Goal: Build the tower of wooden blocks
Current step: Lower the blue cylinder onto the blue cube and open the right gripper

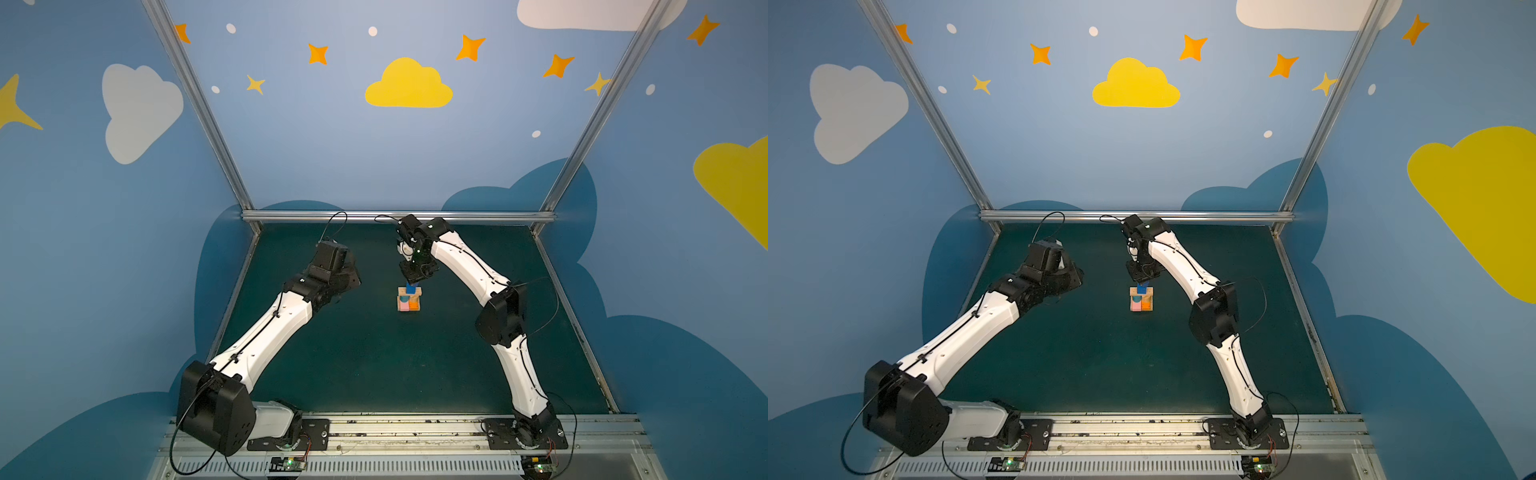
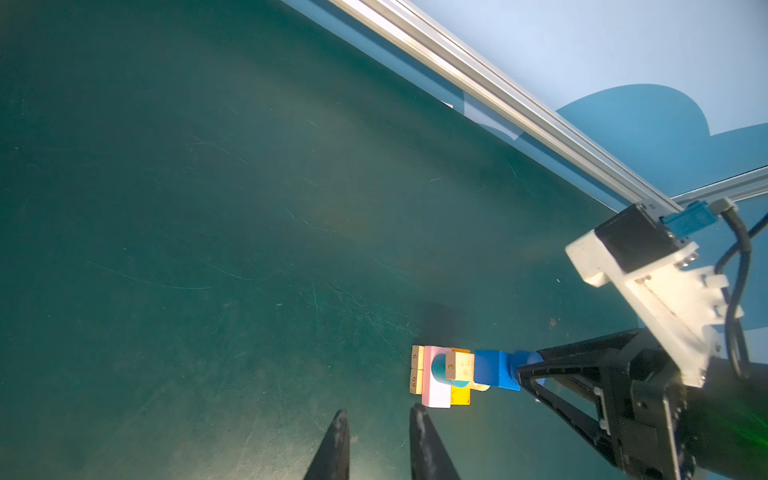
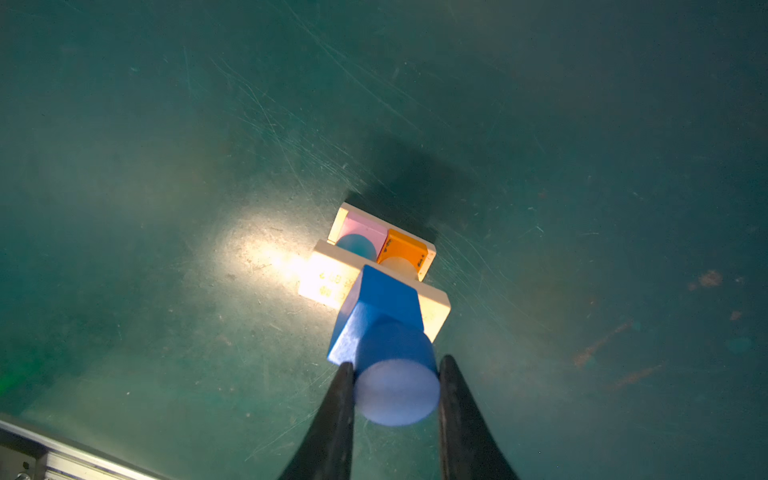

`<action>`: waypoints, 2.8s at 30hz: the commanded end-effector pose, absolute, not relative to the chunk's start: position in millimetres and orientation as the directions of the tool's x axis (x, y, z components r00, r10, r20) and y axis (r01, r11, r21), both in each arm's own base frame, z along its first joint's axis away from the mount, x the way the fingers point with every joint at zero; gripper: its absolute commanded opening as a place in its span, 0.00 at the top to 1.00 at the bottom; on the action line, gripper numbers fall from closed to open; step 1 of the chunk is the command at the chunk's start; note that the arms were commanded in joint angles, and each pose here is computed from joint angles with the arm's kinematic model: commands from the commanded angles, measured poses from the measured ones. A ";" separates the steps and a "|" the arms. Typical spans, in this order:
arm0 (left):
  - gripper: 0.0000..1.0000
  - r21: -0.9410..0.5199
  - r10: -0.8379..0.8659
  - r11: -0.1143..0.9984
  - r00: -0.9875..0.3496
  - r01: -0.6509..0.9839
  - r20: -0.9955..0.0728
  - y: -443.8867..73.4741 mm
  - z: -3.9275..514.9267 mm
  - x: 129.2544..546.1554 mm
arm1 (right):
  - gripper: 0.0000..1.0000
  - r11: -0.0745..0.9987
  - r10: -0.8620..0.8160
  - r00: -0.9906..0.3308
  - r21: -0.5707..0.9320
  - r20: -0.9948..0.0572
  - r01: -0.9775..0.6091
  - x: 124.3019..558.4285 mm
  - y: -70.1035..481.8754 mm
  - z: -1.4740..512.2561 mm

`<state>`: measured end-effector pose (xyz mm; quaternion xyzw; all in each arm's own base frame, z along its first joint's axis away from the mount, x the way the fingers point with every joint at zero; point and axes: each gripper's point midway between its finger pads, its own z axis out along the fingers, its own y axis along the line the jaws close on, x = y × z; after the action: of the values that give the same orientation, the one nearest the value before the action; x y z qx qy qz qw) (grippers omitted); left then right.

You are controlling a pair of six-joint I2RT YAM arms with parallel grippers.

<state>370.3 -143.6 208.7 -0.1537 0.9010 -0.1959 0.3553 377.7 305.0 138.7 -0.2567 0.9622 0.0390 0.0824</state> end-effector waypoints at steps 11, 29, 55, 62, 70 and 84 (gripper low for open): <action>0.73 -0.451 -0.415 0.881 -0.694 -0.144 -0.588 -136.2 210.3 365.1 | 0.81 0.860 -0.491 -0.851 0.048 -0.187 -0.507 374.5 313.5 142.7; 0.73 -0.452 -0.420 0.880 -0.688 -0.148 -0.592 -132.9 211.3 364.2 | 0.78 0.861 -0.486 -0.852 0.057 -0.194 -0.505 376.7 318.1 140.7; 0.73 -0.455 -0.424 0.878 -0.687 -0.151 -0.590 -131.4 210.7 363.7 | 0.73 0.864 -0.481 -0.855 0.061 -0.193 -0.500 377.8 319.9 138.2; 0.73 -0.457 -0.425 0.877 -0.687 -0.151 -0.590 -131.3 210.9 364.1 | 0.72 0.865 -0.480 -0.857 0.063 -0.189 -0.498 377.5 320.0 136.8; 0.73 -0.456 -0.427 0.877 -0.686 -0.154 -0.590 -130.3 210.6 363.8 | 0.69 0.865 -0.479 -0.857 0.063 -0.192 -0.498 377.9 320.4 136.7; 0.73 -0.455 -0.428 0.877 -0.685 -0.156 -0.590 -129.2 210.3 363.7 | 0.65 0.866 -0.476 -0.858 0.066 -0.193 -0.495 378.2 320.9 136.7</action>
<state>367.2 -134.6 206.3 -0.1621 0.9004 -0.1916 0.3554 378.3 313.3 135.7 -0.2500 0.9635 0.0491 0.0825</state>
